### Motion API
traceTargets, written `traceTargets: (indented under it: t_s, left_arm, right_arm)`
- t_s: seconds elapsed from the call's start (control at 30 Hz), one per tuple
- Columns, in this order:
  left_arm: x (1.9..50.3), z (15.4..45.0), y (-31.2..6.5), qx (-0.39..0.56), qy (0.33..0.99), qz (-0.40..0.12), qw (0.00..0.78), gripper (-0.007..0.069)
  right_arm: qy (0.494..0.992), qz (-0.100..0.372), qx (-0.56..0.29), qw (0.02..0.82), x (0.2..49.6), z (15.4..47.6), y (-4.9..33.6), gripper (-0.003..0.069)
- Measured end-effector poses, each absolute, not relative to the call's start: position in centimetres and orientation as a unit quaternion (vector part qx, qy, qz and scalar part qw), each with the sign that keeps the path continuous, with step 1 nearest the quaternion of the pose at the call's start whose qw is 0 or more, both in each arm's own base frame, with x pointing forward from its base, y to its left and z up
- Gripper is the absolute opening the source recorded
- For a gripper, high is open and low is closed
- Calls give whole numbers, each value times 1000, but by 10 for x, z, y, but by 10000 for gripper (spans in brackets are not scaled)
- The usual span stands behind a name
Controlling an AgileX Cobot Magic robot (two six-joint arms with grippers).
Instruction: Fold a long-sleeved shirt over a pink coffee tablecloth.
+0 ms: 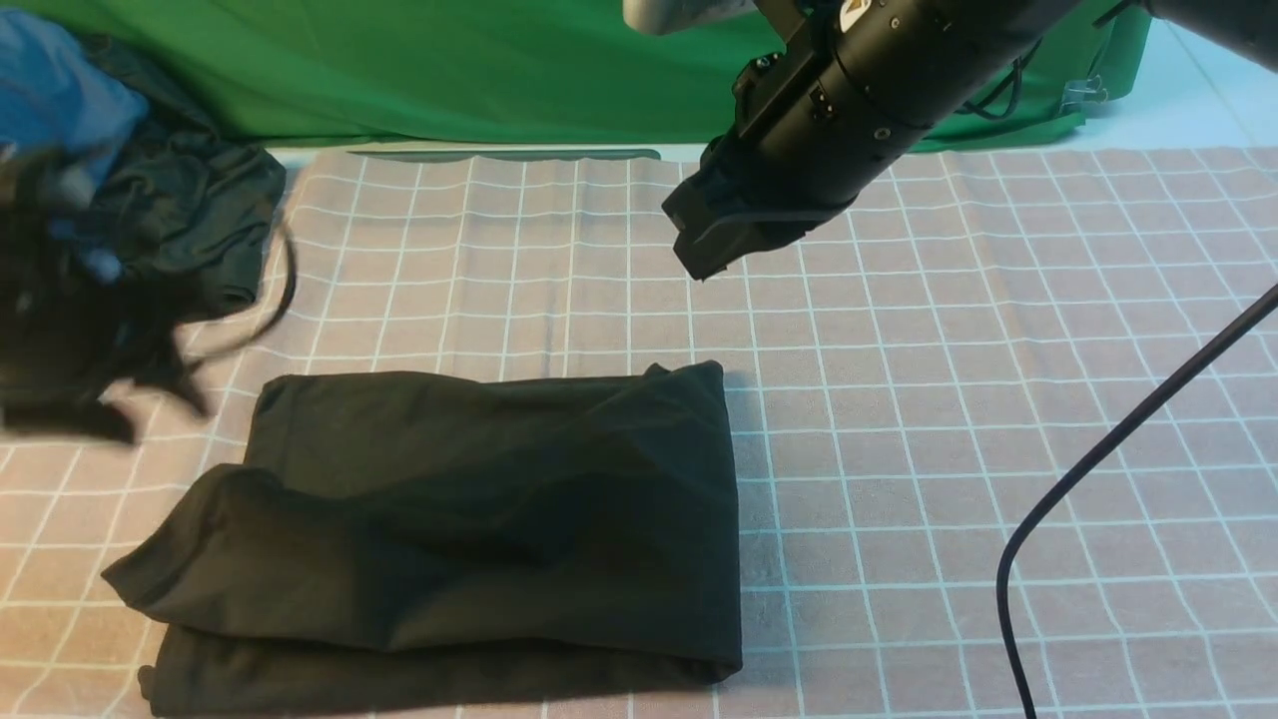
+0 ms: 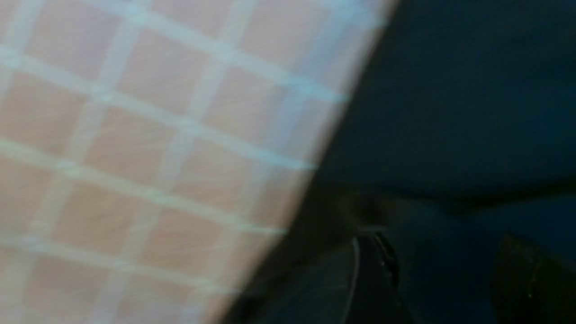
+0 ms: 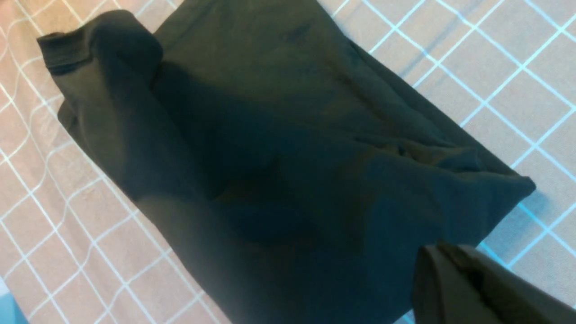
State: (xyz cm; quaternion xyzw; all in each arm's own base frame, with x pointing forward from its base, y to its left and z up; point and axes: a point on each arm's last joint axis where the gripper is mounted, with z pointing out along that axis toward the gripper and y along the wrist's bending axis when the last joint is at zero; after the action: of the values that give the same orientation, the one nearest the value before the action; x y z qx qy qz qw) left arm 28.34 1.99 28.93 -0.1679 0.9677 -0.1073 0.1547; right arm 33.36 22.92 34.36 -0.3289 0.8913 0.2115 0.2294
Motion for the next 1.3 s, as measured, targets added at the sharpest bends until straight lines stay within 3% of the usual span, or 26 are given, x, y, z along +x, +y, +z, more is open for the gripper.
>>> traceTargets:
  t_s: [0.07,0.13,0.2,0.33,0.57,0.8,1.1,1.3]
  left_arm:
    - [288,295,0,-150,958,-174,171,277]
    - [290,294,-17,-127,957,-195,173,171]
    - [292,285,-31,-104,963,-188,164,62]
    - [294,251,-43,-109,974,-159,123,13]
    - [262,196,-34,-125,987,-98,39,13]
    - [241,181,-21,-160,983,-57,64,13]
    - [237,194,7,-210,971,-23,108,13]
    - [227,227,17,-231,952,-33,196,13]
  right_arm:
    - [891,212,-328,231,334,344,229,38]
    - [891,212,-328,232,334,343,229,39]
    - [891,212,-328,233,334,343,229,39]
    - [890,212,-326,239,335,344,230,41]
    - [886,210,-335,240,335,344,230,43]
    - [884,208,-343,240,335,343,230,45]
    - [882,206,-351,239,334,343,229,45]
    - [882,205,-352,237,334,343,229,48]
